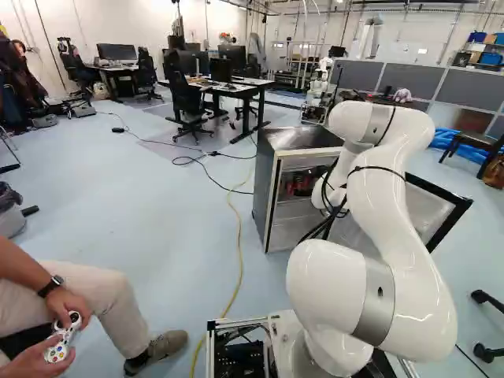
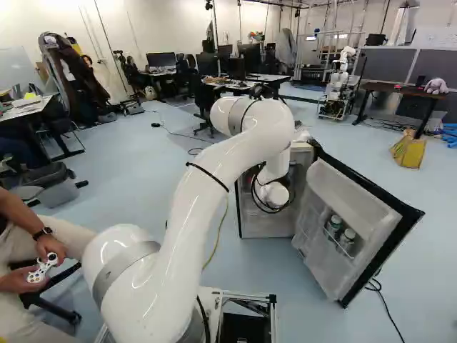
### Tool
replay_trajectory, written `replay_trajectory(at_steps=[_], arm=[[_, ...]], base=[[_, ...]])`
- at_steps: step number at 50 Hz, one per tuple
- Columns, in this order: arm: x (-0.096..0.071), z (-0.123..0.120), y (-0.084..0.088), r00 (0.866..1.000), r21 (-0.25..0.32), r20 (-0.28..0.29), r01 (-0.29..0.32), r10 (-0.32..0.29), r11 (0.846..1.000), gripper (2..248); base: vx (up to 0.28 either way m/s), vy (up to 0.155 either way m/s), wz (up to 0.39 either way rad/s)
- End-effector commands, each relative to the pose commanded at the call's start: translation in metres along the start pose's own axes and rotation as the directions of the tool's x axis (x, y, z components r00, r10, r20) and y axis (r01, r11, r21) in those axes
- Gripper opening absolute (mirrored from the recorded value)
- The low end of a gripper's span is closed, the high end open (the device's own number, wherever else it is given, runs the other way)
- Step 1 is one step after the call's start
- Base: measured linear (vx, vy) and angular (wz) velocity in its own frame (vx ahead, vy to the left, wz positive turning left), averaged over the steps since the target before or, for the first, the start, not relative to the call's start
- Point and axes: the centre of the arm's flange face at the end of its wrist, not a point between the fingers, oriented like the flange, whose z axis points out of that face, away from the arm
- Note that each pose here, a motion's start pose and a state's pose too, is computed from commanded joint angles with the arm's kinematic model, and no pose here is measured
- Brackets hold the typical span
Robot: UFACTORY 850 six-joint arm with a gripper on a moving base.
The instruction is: Grab a drink from the fridge
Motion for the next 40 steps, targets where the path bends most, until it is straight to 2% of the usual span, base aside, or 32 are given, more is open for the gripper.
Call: replay_trajectory(at_steps=[19,40], arm=[[-0.021,0.014,-0.001,1.000,0.005,0.015,-0.009,0.009,1.000,247],[-0.024,0.016,-0.001,1.000,0.006,0.017,-0.010,0.010,1.000,247]], base=[[0.000,0.000,0.000],[0.000,0.000,0.000]])
